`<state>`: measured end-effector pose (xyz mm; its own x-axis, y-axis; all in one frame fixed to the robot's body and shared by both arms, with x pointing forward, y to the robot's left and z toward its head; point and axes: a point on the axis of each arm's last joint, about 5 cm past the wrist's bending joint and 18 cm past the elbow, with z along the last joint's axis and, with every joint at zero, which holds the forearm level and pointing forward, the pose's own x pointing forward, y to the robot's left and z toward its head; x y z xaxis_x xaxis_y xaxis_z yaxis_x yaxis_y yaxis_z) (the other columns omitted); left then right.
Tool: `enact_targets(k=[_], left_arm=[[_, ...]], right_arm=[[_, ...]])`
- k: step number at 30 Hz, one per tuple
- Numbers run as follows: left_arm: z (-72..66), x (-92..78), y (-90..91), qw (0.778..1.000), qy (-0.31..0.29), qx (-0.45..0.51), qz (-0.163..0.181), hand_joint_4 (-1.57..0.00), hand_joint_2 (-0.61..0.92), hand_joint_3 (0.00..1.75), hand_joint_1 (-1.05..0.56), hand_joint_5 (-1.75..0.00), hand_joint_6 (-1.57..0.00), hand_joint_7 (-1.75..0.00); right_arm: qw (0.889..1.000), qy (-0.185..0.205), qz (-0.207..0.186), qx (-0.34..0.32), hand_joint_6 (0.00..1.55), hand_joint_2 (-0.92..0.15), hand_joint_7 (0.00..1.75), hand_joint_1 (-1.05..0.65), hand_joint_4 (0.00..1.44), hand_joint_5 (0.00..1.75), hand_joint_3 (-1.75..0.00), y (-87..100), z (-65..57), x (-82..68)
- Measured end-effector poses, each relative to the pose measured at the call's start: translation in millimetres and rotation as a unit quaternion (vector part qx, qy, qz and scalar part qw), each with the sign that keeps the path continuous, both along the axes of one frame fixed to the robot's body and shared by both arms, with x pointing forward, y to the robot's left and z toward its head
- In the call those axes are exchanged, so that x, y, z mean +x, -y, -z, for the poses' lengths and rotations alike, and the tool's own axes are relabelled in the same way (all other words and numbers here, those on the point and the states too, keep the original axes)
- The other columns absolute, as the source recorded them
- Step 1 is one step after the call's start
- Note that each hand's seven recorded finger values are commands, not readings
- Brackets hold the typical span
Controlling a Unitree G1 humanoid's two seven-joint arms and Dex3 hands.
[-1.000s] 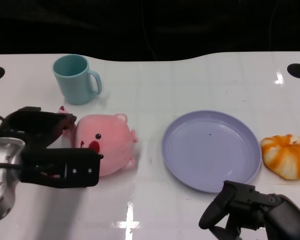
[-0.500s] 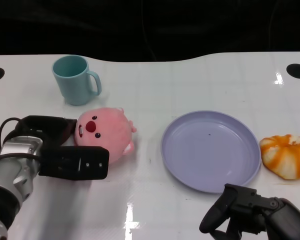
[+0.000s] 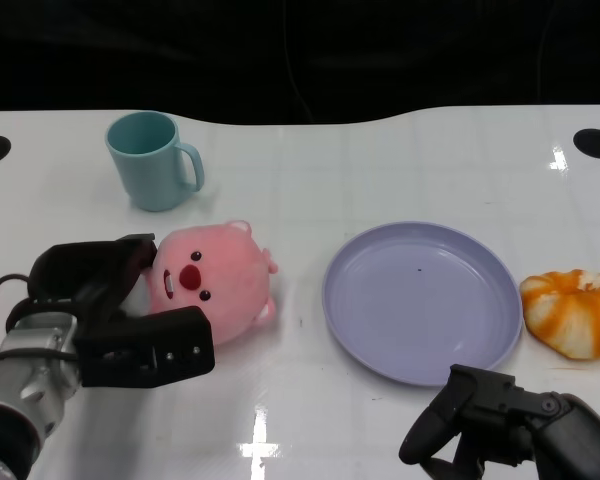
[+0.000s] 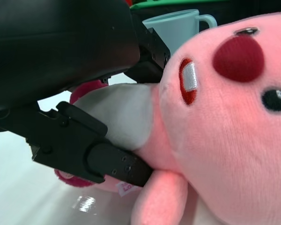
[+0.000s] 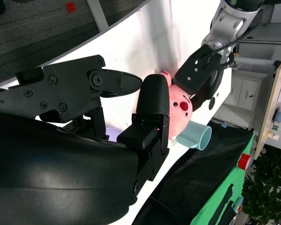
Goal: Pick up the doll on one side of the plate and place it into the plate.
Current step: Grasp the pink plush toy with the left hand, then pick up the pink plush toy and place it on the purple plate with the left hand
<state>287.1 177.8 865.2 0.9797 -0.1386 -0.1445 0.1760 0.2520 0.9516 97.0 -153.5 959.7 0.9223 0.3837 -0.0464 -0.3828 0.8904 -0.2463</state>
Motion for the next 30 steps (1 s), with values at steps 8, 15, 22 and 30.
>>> enact_targets(k=[8,15,22,30], left_arm=[[-1.0,-12.8,0.2,0.987,0.032,-0.155,-0.034,-0.98,0.47,1.28,-0.15,-1.75,-0.77,-1.75],[-26.7,-16.9,7.5,0.968,0.045,-0.248,-0.019,-0.98,0.32,1.46,-0.11,-1.75,-0.78,-1.75],[-49.0,-18.1,26.1,0.961,0.029,-0.276,0.013,-0.97,0.34,1.42,-0.14,-1.75,-0.79,-1.75],[-77.7,-7.3,72.2,0.963,0.018,-0.263,0.063,-0.95,0.45,1.16,-0.17,-1.75,-0.78,-1.65]], right_arm=[[1.000,0.000,-0.001,-0.001,0.59,-0.92,1.30,-0.25,0.65,1.59,-0.35,0.0,0.5,1.4],[1.000,-0.002,-0.002,-0.004,0.59,-0.92,1.30,-0.25,0.66,1.60,-0.36,0.6,1.4,1.8],[1.000,-0.002,-0.002,-0.004,0.59,-0.92,1.30,-0.25,0.66,1.59,-0.36,0.6,1.5,2.0],[1.000,-0.003,-0.004,-0.004,0.59,-0.92,1.30,-0.25,0.66,1.59,-0.36,-0.3,1.8,1.9]])
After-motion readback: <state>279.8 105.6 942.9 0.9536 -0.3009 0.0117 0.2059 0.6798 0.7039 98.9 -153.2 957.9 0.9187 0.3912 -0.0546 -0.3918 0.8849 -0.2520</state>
